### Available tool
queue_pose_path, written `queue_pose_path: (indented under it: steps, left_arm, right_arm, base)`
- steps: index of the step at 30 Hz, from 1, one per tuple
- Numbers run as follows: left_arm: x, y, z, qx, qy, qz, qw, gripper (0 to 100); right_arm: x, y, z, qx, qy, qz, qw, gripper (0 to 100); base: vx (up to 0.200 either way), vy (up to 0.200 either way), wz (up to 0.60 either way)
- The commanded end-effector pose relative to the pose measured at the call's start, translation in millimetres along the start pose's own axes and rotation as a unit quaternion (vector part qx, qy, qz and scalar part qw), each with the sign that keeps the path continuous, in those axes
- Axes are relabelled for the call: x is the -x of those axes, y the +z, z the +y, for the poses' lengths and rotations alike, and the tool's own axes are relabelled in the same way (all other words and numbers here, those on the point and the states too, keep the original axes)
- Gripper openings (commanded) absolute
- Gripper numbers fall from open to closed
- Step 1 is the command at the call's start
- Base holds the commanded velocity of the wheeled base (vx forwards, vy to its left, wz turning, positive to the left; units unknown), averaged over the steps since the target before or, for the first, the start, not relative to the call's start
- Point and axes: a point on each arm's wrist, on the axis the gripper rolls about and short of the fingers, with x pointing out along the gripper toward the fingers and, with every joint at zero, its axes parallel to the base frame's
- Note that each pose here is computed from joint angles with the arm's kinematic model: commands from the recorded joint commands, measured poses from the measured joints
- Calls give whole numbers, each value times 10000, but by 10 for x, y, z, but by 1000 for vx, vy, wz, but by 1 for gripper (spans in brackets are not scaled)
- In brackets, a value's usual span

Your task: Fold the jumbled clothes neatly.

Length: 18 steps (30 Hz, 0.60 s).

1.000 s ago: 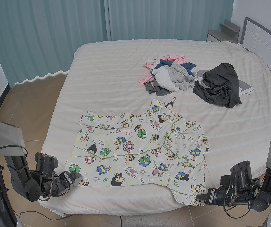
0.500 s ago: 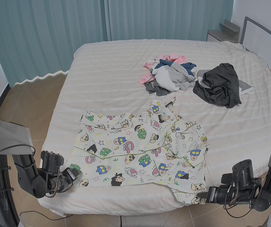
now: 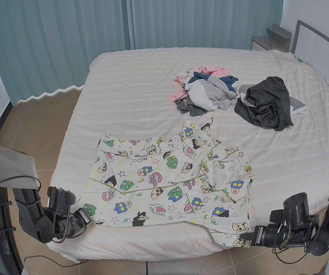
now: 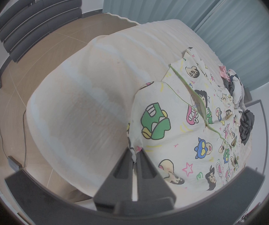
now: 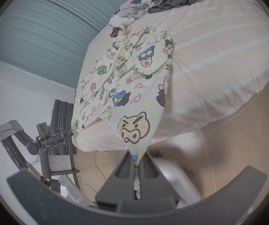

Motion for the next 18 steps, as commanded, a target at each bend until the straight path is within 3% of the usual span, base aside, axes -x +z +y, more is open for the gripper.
queue_pose_path:
  steps: [1,11,14,18]
  left_arm:
    - [101,-12,50,30,26,27,10000,0]
    - [375,-73,169,-60,53,102,9999,0]
    - [490,-117,203,-64,-138,353,9993,0]
    - [518,-170,257,-78,-95,519,9986,0]
  right_arm:
    - [80,-22,-8,-7,-30,14,10000,0]
    - [255,-42,11,-11,-82,79,9999,0]
    - [282,-68,-4,-36,-168,194,9997,0]
    - [307,-81,-3,-33,-190,236,9995,0]
  base:
    - [0,0,0]
    - [0,0,0]
    - [0,0,0]
    - [0,0,0]
